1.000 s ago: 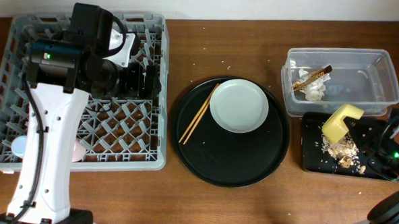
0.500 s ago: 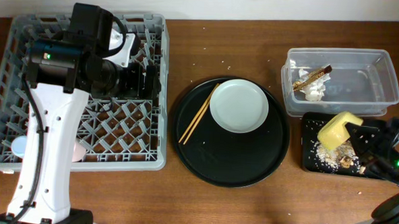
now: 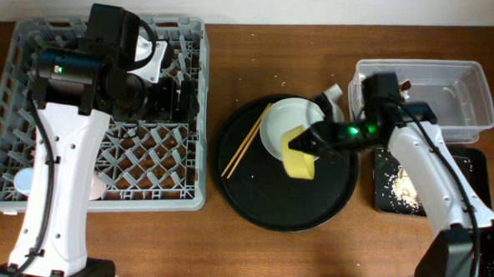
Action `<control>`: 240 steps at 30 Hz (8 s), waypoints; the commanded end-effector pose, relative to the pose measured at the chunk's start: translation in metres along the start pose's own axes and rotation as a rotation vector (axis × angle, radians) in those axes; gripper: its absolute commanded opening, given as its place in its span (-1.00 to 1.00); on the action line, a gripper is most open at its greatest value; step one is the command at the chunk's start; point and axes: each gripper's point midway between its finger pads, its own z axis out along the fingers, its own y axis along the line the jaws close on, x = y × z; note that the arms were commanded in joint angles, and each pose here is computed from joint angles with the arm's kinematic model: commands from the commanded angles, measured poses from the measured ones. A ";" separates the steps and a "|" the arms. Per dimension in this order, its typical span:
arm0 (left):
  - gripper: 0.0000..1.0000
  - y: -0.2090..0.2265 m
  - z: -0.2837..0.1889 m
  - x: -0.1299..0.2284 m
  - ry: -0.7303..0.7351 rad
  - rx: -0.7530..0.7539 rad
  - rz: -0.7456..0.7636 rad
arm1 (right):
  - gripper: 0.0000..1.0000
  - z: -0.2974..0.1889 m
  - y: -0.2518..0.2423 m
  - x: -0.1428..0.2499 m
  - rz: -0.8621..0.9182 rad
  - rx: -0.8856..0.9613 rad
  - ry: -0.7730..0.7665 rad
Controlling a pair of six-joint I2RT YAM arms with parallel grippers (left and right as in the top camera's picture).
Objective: Sort waste into correct bins and load items into the dishwasher rack
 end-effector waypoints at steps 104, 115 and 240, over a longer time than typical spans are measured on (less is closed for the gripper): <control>-1.00 0.209 -0.009 -0.072 -0.218 -1.422 -0.360 | 0.97 -0.168 -0.130 0.078 -0.494 0.961 -1.386; -1.00 0.261 0.077 -0.056 -0.003 -1.499 -0.319 | 0.97 -0.168 -0.130 0.078 -0.495 0.961 -1.385; 0.09 -0.045 0.285 0.021 0.341 -0.243 0.489 | 0.97 -0.168 -0.130 0.078 -0.494 0.961 -1.386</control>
